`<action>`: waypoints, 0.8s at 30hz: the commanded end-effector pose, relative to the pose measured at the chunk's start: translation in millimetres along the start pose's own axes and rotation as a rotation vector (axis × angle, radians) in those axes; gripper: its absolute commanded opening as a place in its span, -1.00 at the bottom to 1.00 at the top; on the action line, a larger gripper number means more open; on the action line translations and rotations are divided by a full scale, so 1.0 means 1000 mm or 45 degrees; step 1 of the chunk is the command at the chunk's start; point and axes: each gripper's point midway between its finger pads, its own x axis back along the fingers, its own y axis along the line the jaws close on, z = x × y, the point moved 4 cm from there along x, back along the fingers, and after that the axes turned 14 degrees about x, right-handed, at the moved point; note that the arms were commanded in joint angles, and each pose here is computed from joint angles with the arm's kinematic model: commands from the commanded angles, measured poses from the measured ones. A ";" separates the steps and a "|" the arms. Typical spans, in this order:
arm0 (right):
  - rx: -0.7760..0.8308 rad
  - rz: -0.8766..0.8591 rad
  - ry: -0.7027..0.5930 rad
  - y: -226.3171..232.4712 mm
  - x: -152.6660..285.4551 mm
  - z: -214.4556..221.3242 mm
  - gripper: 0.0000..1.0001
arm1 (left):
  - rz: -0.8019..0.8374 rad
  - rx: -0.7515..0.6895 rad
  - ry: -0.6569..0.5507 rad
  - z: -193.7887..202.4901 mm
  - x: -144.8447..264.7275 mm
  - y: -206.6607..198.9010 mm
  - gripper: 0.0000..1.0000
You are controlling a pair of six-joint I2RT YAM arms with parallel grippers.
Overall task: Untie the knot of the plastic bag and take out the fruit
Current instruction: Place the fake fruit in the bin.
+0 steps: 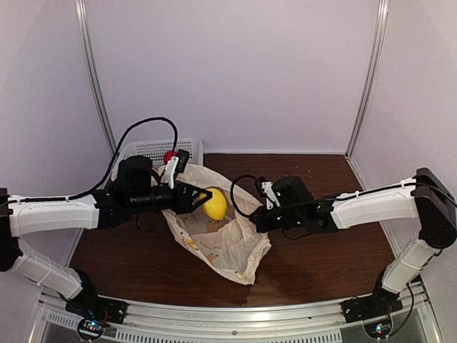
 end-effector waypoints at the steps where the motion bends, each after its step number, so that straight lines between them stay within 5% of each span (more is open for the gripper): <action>1: -0.011 0.016 -0.044 -0.002 0.008 -0.008 -1.00 | 0.054 -0.030 -0.004 -0.010 0.025 -0.023 -0.14; 15: 0.000 0.034 -0.060 -0.004 0.015 -0.012 -1.00 | 0.063 -0.071 -0.105 -0.066 0.061 -0.060 -0.15; 24: 0.001 0.059 -0.063 -0.007 0.021 -0.010 -1.00 | -0.081 -0.104 -0.263 -0.139 0.088 -0.029 -0.16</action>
